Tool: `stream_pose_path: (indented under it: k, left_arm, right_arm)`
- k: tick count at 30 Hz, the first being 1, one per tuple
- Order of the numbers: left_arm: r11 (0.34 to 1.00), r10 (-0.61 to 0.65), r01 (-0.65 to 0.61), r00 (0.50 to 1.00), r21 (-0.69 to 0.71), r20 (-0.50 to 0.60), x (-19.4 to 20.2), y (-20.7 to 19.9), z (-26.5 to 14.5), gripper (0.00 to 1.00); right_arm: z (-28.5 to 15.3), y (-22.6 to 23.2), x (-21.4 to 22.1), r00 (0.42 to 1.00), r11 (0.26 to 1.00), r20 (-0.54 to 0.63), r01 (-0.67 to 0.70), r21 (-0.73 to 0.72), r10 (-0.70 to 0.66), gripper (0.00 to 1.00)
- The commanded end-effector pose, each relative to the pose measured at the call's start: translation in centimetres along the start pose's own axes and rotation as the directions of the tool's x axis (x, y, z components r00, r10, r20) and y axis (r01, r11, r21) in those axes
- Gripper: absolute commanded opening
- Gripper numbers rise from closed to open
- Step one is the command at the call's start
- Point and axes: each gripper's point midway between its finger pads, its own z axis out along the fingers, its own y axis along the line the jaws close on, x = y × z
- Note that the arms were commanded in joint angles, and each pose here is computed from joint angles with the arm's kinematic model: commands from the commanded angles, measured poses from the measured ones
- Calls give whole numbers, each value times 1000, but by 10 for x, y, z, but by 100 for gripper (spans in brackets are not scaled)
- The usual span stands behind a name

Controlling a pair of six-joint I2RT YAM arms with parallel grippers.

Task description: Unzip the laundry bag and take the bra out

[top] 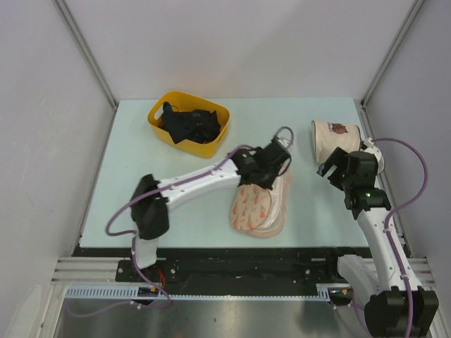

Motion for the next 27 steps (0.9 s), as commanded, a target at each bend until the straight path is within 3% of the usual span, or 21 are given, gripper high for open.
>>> stream_pose_path:
  k: [1,4,10,14,18,22,25,27]
  left_arm:
    - [961,-141,88,971,262,191,-56,15,-78,0]
    - [946,-194,127,959,298,206,-57,36,-87,0]
    - [948,-204,148,962,281,184,-41,72,-69,0]
    - [964,-149,111,978,242,145,-11,82,-40,0]
    - [981,-113,92,987,171,114,13,97,-15,0]
    - [990,-98,92,994,107,55,35,110,-2,0]
    - [988,-124,118,990,95,60,42,116,-1,0]
    - [987,-136,129,989,100,65,43,119,-2,0]
  right_arm:
    - [15,33,26,990,984,-140,8,-176,-34,91]
    - [22,54,61,961,963,-275,-49,-266,-28,87]
    - [41,62,120,919,970,-390,-34,-241,-64,87]
    - [53,52,140,903,979,-426,-34,-203,-58,76]
    - [54,40,154,890,984,-452,-19,-176,-63,72]
    - [50,45,157,894,978,-447,-51,-204,-47,65]
    - [54,40,158,900,984,-435,-53,-168,-26,54]
    - [57,39,162,895,985,-446,-62,-160,-16,53]
